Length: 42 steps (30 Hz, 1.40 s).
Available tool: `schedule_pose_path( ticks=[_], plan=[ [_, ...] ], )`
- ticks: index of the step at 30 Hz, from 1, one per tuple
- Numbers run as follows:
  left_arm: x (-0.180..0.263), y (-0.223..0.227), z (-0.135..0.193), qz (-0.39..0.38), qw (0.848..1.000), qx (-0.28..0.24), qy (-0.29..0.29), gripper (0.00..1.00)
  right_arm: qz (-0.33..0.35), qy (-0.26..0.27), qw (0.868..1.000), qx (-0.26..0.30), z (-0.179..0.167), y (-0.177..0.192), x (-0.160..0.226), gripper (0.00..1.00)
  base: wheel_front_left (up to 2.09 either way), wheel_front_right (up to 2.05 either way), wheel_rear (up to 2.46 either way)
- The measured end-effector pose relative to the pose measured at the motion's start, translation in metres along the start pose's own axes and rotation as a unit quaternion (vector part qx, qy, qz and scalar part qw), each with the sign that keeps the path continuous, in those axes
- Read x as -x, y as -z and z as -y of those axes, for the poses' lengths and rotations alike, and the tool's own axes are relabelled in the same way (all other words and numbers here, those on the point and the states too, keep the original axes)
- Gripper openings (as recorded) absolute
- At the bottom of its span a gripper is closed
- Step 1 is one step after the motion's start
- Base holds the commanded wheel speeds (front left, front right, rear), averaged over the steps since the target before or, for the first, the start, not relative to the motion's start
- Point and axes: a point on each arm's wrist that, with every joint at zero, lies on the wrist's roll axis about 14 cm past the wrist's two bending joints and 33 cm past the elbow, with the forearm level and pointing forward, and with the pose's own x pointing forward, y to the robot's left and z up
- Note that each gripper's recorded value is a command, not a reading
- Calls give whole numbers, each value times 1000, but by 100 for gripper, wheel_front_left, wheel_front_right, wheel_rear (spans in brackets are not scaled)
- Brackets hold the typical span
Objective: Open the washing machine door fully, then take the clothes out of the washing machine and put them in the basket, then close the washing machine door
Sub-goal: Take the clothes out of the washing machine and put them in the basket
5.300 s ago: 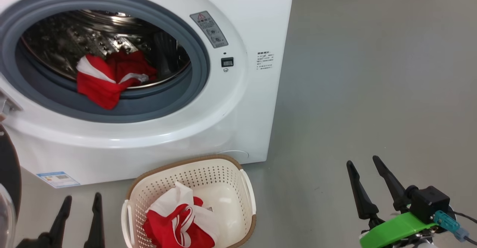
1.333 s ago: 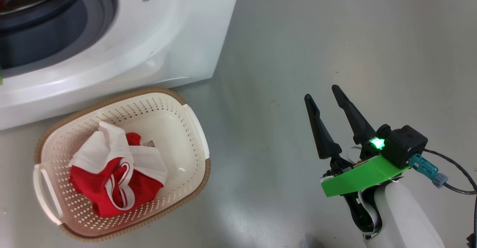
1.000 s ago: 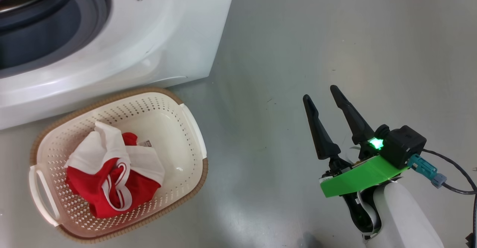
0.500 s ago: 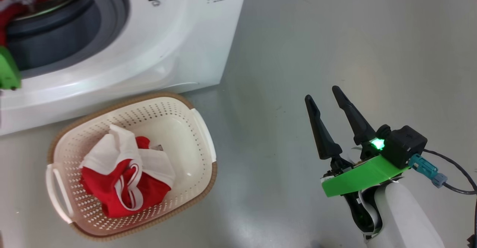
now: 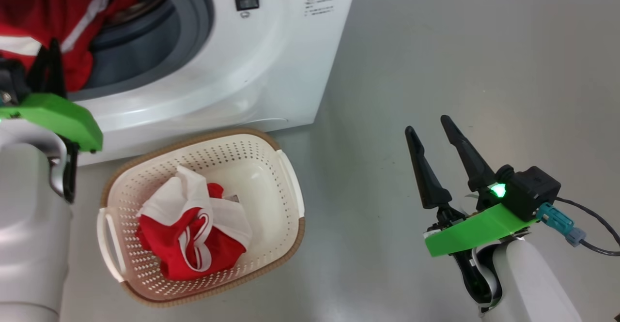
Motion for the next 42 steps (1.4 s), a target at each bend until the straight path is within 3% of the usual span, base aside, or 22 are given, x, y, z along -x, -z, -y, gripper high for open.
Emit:
schedule_pose_path(
  ticks=[17, 42],
  plan=[
    [55, -25, -1, 86, 995, 52, -11, 0, -1, -15, 1000, 4, -13, 1, 2, 100, 0, 0, 0],
    [142, -62, 5, 184, 980, 70, -21, 0, 1, -26, 1000, 8, -22, -2, 6, 100, 0, 0, 0]
  ],
)
